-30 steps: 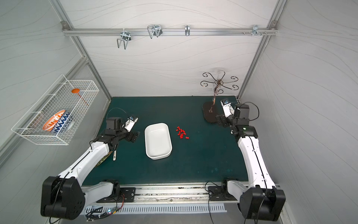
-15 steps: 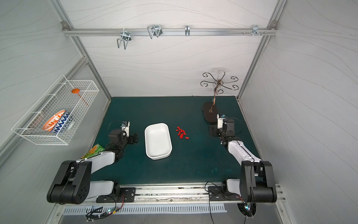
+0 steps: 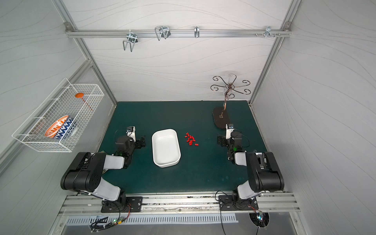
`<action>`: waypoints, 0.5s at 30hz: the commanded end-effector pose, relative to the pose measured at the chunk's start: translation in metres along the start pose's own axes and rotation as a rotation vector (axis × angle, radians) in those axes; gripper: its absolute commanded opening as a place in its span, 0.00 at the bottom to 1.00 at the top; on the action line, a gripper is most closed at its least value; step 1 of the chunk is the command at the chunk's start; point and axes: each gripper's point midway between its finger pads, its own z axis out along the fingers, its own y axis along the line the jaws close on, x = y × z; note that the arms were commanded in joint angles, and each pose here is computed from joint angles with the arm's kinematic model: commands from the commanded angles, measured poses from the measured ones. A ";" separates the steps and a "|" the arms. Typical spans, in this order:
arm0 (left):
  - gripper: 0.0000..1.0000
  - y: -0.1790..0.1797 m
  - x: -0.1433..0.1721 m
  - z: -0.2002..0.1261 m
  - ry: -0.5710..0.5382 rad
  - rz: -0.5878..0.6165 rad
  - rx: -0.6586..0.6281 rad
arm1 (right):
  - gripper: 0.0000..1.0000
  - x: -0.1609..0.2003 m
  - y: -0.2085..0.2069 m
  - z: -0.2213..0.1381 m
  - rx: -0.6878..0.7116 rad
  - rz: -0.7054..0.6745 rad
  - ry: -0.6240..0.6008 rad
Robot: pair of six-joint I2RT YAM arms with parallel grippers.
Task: Take the screw protection sleeves out of the storage box
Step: Reset both arms
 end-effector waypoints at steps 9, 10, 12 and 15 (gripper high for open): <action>1.00 0.013 -0.018 0.006 -0.032 -0.042 -0.075 | 0.99 -0.019 0.005 0.004 -0.072 0.009 -0.057; 1.00 0.013 -0.019 0.006 -0.032 -0.042 -0.074 | 0.99 -0.020 0.005 0.003 -0.072 0.009 -0.058; 1.00 0.013 -0.018 0.007 -0.031 -0.041 -0.075 | 0.99 -0.019 0.005 0.004 -0.073 0.010 -0.056; 1.00 0.013 -0.019 0.006 -0.033 -0.042 -0.074 | 0.99 -0.019 0.005 0.003 -0.074 0.012 -0.057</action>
